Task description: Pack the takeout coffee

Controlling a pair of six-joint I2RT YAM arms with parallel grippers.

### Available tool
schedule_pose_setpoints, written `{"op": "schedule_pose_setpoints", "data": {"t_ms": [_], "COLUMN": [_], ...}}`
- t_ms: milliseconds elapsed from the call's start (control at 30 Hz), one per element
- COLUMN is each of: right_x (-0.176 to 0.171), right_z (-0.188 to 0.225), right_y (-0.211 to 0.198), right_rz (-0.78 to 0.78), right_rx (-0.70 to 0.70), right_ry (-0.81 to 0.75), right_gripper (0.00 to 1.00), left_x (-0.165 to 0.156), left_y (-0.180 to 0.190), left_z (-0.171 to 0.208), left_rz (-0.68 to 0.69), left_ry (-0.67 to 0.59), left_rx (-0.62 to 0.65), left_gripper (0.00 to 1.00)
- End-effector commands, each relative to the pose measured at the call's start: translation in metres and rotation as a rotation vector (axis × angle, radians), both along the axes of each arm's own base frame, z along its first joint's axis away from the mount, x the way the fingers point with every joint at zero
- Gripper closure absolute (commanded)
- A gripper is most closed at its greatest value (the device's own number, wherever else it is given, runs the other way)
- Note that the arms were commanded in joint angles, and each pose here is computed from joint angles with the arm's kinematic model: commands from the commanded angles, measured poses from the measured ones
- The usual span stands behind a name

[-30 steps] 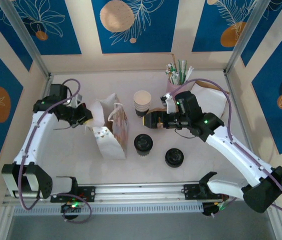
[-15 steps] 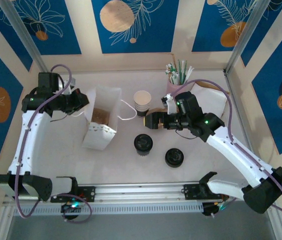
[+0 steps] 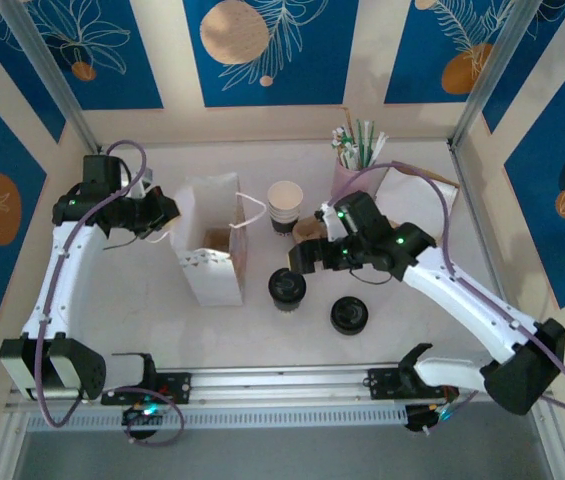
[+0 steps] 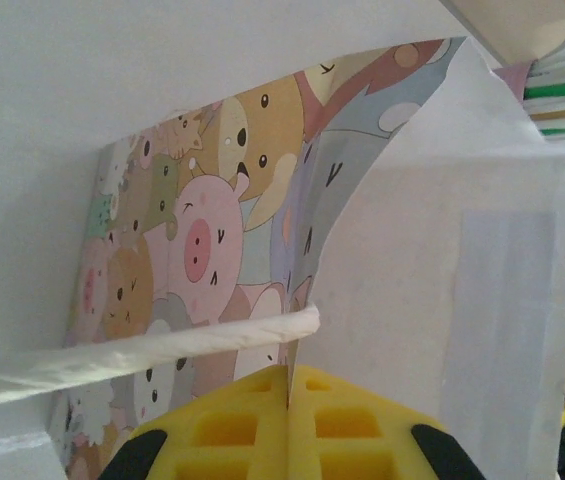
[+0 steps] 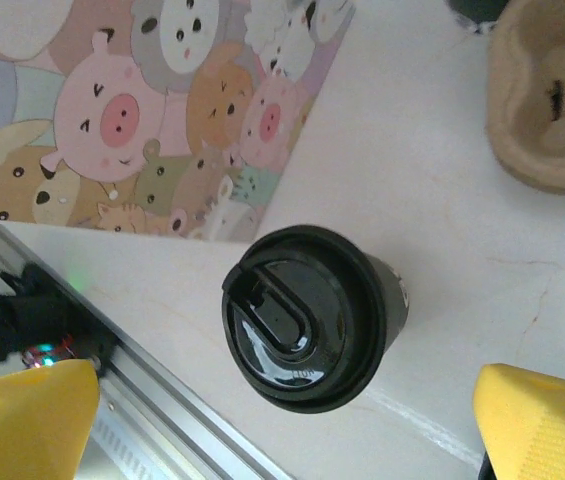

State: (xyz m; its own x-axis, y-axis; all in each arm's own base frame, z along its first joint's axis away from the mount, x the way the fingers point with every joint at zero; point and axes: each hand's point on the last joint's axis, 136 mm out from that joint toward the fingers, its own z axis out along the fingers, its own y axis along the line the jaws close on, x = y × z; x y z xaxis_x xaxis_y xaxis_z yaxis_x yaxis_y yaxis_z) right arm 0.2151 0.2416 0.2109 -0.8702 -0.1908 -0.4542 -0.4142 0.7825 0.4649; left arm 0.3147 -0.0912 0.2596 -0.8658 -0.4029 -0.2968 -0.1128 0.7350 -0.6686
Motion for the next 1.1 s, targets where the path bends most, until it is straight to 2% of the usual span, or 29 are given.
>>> {"op": "schedule_pose_setpoints", "data": {"t_ms": [0,233,400,500,567,833,933,1067], "right_x": [-0.007,-0.020,-0.021,-0.007,-0.002,-0.004,-0.013,-0.020], "right_z": [0.003,-0.005,-0.012,-0.016,-0.017,-0.028,-0.035,-0.034], "right_y": [0.007,0.030,0.035,0.030,0.027,0.025,0.037,0.052], "right_rz": [0.132,0.360,0.455,0.391,0.327,0.007,0.053,0.249], "right_rx": [-0.077,-0.196,-0.257,-0.309,-0.320,-0.407,-0.442,-0.441], "right_ry": [-0.061,-0.158,-0.140,-0.108,-0.060,0.121,0.094,-0.029], "right_gripper": [0.05,0.05,0.07,0.07,0.07,0.05,0.04,0.05], "left_x": [-0.007,-0.025,-0.028,-0.025,-0.024,-0.032,-0.035,-0.031], "left_y": [-0.005,-0.008,-0.001,0.005,0.006,0.010,0.011,0.007], "left_z": [0.007,0.012,0.008,0.010,0.011,0.011,0.011,0.012], "left_rz": [-0.066,-0.153,-0.126,-0.044,0.016,0.193,0.225,0.202], "left_ry": [0.007,0.019,0.028,0.009,-0.011,-0.028,-0.030,-0.023], "left_rx": [-0.026,0.009,0.048,0.049,0.012,-0.089,-0.112,-0.128], "left_gripper": [0.96,0.96,0.96,0.95,0.90,0.91,0.91,0.91]}}
